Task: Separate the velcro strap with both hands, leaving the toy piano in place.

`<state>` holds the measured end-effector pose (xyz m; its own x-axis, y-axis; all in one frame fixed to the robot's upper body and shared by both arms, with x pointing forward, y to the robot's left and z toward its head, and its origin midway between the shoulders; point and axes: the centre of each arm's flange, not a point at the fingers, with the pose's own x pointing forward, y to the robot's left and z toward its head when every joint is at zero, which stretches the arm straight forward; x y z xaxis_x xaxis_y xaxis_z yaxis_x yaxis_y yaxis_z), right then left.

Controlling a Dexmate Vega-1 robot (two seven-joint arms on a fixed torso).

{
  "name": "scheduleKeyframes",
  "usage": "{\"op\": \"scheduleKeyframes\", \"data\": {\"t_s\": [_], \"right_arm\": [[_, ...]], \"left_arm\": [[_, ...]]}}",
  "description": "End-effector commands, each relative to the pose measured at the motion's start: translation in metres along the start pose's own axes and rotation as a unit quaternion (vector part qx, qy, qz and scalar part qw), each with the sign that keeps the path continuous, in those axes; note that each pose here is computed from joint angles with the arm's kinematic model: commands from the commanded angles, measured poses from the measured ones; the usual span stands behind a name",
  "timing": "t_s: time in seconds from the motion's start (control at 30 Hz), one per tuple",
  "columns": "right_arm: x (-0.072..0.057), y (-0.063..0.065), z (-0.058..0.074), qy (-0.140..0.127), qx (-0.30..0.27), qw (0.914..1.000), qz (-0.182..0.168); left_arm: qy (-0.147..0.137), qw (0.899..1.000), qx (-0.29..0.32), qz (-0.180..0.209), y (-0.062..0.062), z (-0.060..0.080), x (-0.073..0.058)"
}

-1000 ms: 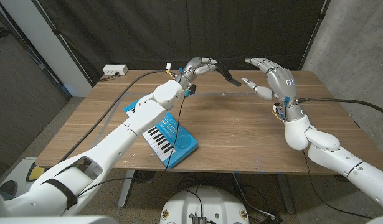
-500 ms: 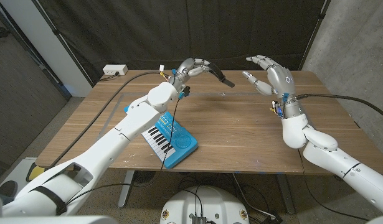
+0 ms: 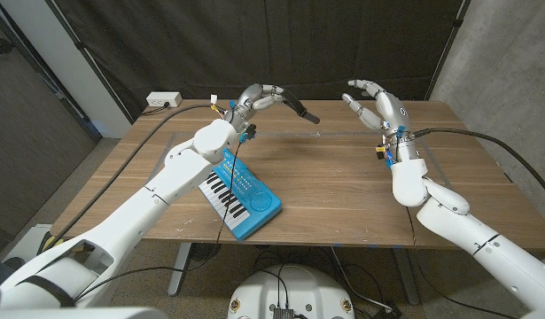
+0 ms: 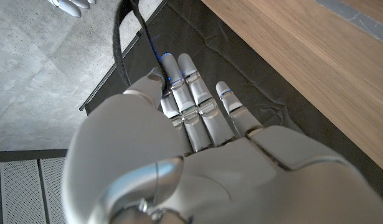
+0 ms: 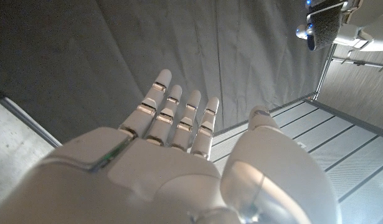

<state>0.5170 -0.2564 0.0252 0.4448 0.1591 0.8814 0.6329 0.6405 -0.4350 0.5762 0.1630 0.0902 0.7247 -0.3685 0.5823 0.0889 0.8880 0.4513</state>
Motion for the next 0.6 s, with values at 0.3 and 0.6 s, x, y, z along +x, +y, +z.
{"op": "scheduleKeyframes", "data": {"t_s": [0.3,0.6], "right_arm": [[0.000,0.022,-0.004,0.064,0.161,0.9843,0.032],[0.003,0.026,-0.005,0.066,0.213,0.9743,0.030]], "left_arm": [[-0.006,0.999,-0.009,0.035,0.015,-0.012,-0.030],[-0.023,0.998,-0.004,0.054,0.015,0.000,-0.045]]}}
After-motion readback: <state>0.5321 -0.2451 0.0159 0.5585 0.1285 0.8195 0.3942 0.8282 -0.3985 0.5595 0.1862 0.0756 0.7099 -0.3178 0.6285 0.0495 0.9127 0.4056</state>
